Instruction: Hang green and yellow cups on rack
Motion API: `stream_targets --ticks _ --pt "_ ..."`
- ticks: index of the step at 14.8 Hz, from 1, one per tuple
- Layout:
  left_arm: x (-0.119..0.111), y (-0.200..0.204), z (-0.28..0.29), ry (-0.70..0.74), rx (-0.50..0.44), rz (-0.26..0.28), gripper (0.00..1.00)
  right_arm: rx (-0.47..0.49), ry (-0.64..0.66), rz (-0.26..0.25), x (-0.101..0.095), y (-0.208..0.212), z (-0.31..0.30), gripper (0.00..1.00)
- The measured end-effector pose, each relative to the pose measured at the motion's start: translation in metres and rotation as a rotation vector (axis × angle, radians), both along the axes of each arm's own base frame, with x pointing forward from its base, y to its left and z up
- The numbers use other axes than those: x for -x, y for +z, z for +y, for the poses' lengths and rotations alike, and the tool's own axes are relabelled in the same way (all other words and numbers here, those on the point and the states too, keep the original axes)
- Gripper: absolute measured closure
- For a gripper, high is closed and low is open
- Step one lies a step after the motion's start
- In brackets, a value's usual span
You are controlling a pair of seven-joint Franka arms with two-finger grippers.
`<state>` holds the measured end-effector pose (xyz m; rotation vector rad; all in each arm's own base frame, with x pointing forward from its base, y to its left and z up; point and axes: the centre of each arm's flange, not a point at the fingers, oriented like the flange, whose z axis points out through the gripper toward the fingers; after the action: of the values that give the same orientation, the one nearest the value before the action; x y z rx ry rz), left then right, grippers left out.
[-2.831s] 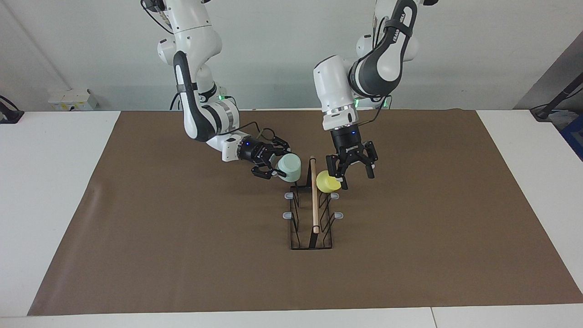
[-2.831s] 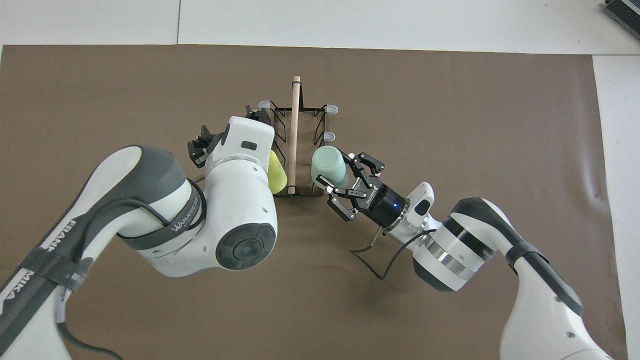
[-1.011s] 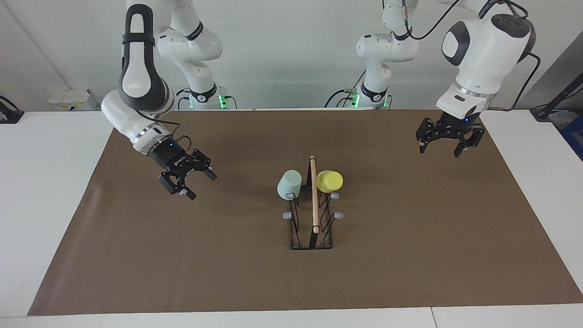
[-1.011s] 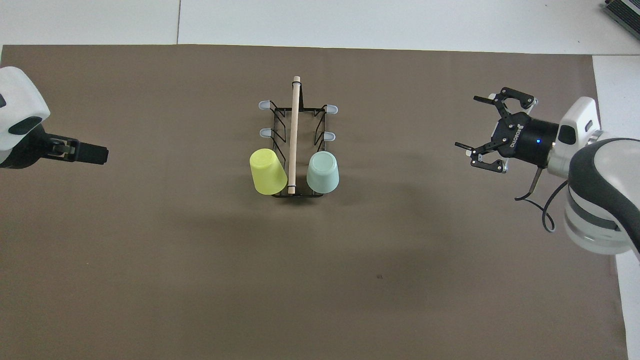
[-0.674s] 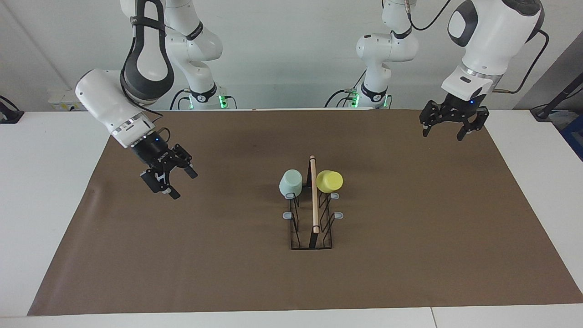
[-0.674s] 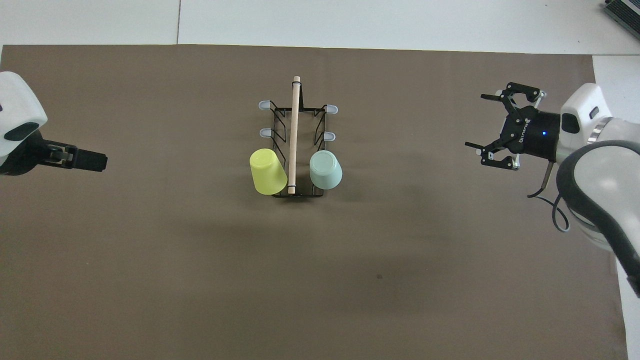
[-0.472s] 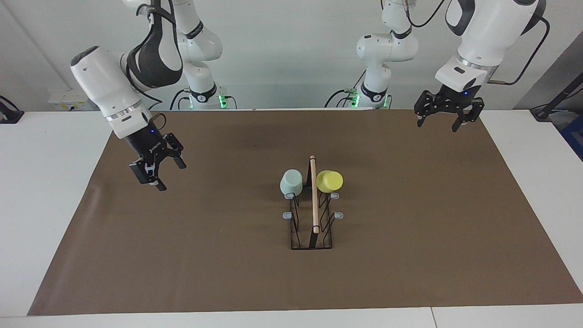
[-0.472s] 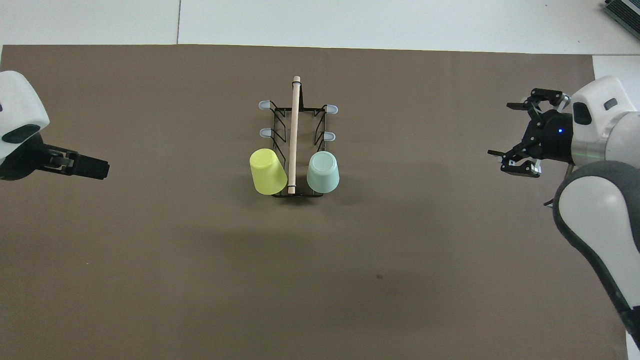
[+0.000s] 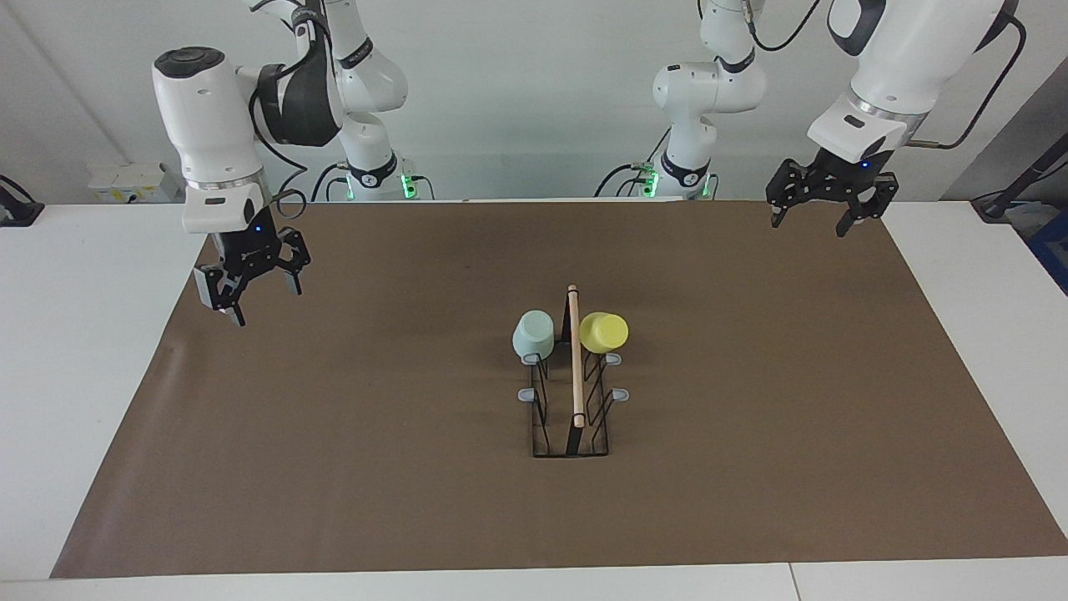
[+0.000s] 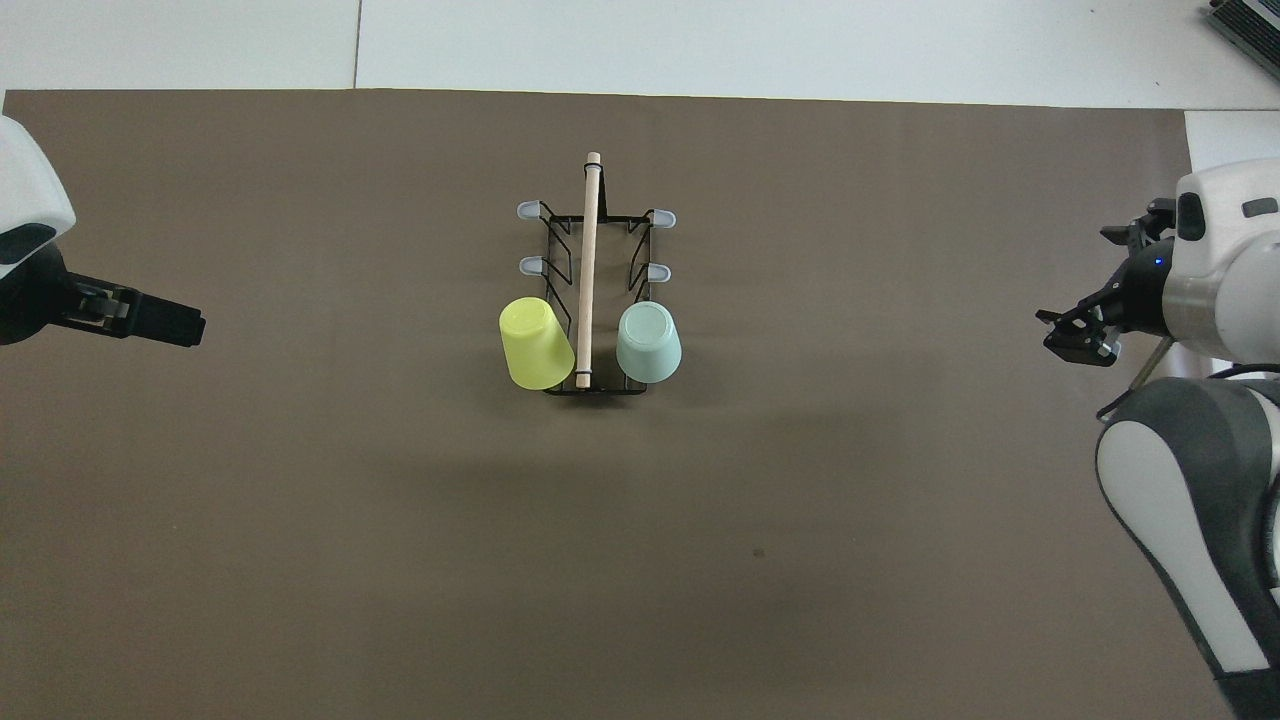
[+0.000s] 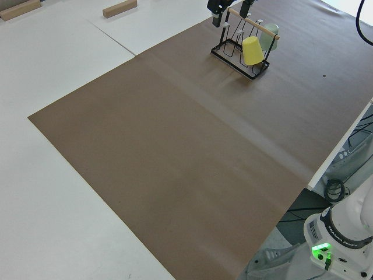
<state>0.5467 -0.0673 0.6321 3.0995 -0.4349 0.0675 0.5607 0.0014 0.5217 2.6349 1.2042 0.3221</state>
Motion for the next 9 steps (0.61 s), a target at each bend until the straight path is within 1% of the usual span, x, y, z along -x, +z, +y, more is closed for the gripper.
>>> stream_targets --ticks 1,3,5,7,9 --pt "-0.002 -0.002 0.0 0.0 0.0 0.003 0.0 0.016 -0.063 0.016 0.003 0.002 0.004 0.0" --pt "-0.005 -0.001 -0.001 0.0 0.0 0.008 0.0 0.005 -0.223 0.044 0.006 0.014 0.012 0.0" --pt "-0.002 0.0 -0.001 -0.002 -0.004 0.043 0.0 -0.024 -0.41 0.055 0.009 0.036 0.017 0.0" --pt "0.0 -0.001 -0.001 0.003 -0.006 0.056 0.0 -0.035 -0.52 0.071 0.013 0.058 0.017 0.0" --pt "0.001 -0.002 -0.001 0.021 -0.007 0.065 0.0 -0.077 -0.614 0.097 0.017 0.077 0.019 0.0"
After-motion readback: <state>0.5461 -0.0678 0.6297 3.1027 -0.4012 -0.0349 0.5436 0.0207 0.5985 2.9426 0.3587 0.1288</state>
